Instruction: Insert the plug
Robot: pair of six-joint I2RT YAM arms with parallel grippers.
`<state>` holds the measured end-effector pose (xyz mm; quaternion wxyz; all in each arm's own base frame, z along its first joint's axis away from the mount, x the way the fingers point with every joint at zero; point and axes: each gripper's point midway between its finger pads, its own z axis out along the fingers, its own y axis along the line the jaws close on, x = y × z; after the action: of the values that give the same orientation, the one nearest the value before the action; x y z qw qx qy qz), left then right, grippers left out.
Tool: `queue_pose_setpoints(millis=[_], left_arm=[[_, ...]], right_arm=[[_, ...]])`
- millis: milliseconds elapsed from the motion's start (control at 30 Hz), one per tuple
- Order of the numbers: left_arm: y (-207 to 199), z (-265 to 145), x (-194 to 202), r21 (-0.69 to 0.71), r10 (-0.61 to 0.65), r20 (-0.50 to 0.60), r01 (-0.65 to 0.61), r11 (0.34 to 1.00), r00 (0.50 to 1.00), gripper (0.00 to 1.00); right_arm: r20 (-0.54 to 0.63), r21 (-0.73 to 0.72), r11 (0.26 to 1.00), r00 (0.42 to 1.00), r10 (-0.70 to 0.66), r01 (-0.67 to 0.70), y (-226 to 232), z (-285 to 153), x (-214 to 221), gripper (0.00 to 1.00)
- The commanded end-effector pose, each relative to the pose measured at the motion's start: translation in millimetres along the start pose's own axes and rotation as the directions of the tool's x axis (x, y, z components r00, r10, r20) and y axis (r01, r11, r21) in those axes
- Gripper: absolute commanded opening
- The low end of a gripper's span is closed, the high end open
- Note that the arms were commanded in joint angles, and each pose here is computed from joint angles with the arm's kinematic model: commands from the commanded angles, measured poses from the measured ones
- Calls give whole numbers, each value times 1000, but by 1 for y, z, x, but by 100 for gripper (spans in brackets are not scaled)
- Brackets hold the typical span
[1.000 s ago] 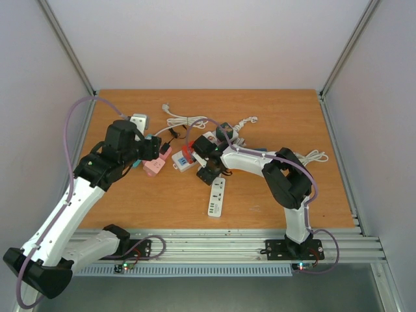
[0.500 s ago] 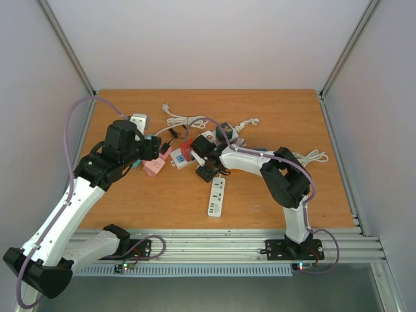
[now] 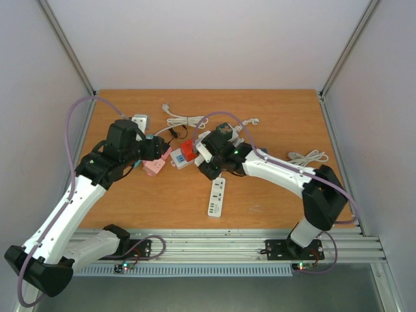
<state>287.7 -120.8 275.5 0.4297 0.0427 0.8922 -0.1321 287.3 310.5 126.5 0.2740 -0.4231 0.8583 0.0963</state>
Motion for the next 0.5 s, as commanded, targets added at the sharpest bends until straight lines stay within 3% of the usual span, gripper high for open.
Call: queue_pose_setpoints(millis=[0, 267, 467], left_arm=[[-29, -10, 6, 174, -125, -38, 130, 976, 991, 76], [-94, -8, 15, 510, -271, -223, 349, 787, 937, 77], [-116, -9, 4, 586, -282, -295, 406, 701, 913, 77]], right_arm=[[154, -75, 995, 986, -56, 68, 19, -38, -29, 57], [375, -191, 955, 916, -141, 225, 51, -110, -62, 61], [405, -230, 924, 893, -195, 306, 64, -126, -69, 61]])
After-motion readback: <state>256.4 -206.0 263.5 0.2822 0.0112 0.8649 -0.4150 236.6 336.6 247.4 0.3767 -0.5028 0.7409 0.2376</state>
